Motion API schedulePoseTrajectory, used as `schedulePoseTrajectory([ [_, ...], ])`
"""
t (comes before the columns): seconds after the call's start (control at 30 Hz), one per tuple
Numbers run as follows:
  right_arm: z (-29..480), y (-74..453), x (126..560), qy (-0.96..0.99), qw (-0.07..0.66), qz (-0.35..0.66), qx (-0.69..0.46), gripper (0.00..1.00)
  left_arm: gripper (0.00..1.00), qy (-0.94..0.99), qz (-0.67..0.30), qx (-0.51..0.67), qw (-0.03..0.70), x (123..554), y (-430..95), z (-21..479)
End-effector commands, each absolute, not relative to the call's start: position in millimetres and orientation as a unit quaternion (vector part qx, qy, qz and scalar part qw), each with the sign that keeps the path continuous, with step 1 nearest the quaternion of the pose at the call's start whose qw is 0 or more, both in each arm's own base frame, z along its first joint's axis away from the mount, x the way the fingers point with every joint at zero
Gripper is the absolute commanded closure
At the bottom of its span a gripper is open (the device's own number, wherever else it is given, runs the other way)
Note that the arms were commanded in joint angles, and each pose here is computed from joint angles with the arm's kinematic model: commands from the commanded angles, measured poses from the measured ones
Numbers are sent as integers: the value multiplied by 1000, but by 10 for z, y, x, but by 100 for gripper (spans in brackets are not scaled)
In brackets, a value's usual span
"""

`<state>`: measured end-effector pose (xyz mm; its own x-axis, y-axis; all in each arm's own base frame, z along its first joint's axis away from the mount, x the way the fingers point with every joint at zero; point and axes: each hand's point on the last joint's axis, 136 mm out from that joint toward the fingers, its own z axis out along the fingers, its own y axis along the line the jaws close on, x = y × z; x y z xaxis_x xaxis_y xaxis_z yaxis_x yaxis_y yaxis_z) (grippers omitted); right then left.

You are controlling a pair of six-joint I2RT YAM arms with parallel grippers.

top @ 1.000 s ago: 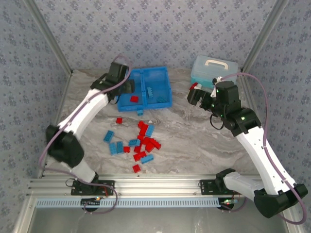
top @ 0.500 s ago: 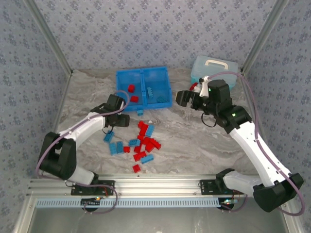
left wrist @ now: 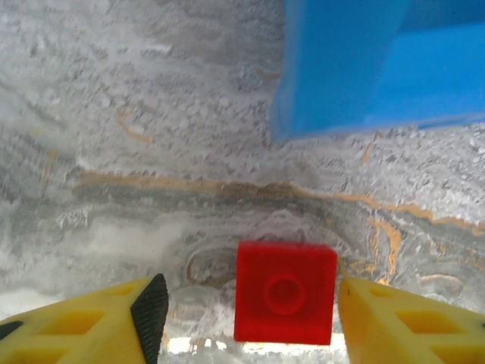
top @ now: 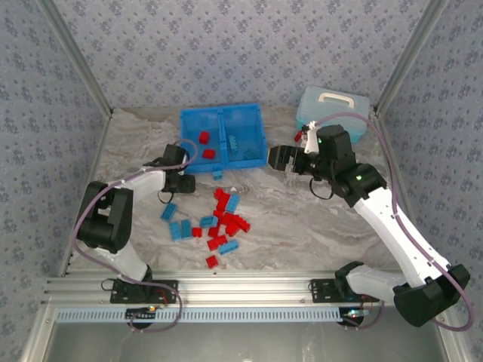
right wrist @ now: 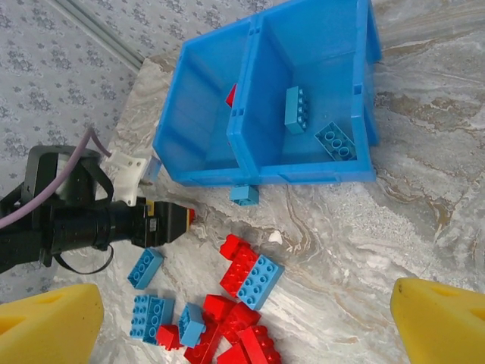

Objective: Sort the legos into containers by color

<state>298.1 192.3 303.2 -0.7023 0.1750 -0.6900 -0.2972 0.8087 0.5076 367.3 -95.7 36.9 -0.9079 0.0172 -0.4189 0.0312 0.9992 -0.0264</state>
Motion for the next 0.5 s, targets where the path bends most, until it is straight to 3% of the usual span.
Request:
schedulePoseTrajectory([
  [0.0, 3131, 1924, 2947, 867, 390, 307, -41, 0, 44, 977, -37, 17, 210, 3791, -1079, 379],
  [0.23, 3136, 1882, 2946, 869, 394, 299, -34, 0, 57, 980, -46, 6, 195, 3674, -1081, 243],
  [0.47, 3139, 1899, 2974, 867, 395, 302, -31, 0, 63, 978, -52, 0, 202, 3589, -1091, 323],
])
